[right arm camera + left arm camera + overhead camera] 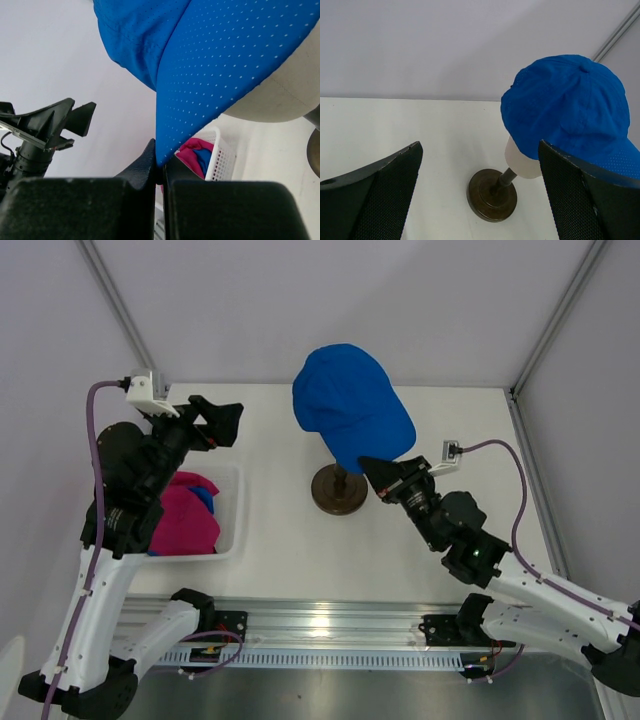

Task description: Stack the hats

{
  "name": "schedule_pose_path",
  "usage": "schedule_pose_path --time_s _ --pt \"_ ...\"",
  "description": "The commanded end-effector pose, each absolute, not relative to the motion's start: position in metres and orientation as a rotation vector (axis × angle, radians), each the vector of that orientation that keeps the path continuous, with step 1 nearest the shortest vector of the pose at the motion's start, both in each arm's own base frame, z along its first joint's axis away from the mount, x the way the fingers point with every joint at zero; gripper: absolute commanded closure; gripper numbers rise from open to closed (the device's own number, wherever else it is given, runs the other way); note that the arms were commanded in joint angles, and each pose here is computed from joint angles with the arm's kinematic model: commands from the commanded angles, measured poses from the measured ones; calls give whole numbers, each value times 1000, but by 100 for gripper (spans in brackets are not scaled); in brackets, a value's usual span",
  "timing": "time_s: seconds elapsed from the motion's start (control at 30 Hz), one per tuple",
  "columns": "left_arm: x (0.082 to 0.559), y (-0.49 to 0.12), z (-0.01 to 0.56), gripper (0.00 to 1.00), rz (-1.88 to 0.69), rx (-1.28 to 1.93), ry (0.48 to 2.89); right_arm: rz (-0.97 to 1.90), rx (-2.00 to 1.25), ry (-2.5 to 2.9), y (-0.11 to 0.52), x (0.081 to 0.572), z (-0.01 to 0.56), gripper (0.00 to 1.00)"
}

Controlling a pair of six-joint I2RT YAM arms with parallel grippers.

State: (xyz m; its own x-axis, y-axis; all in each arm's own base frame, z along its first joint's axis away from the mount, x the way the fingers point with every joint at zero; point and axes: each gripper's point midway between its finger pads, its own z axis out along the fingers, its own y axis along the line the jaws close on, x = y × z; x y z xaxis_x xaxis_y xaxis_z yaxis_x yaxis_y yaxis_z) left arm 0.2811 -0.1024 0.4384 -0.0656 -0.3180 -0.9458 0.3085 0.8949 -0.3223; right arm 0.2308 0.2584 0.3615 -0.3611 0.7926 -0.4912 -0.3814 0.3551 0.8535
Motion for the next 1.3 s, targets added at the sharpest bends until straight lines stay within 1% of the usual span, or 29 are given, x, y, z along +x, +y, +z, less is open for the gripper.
schedule_pose_path --time_s 0.0,0.03,0.1,0.13,0.2,0.27,0.3,0.47,0.73,0.93,1.07,1.27 --pt "278 -107 448 1 -527 30 1512 1268 510 1452 238 240 387 100" --pt "279 -107 449 1 -527 30 1507 1277 523 1433 233 242 399 100" --pt "281 -107 447 0 -527 28 1509 1279 510 1454 234 243 404 100" --pt "281 -108 448 1 -531 27 1503 1285 517 1433 230 245 419 100" --pt "283 -110 445 0 -541 29 1508 1270 501 1476 235 250 418 100" --pt "283 -111 445 1 -549 29 1506 1283 486 1471 238 251 433 100" --pt "284 -112 441 1 -552 28 1513 1280 467 1508 247 253 427 100" --pt "284 -108 433 1 -533 21 1520 1333 420 1523 262 252 437 100" --pt "283 -104 427 1 -505 14 1523 1268 385 1487 249 251 450 100" --pt "284 -104 425 1 -502 16 1527 1194 332 1523 236 247 433 98" --pt "285 -105 425 0 -505 15 1530 1229 338 1527 232 245 424 98" --pt "286 -104 417 0 -502 7 1554 1250 394 1584 227 254 403 96"
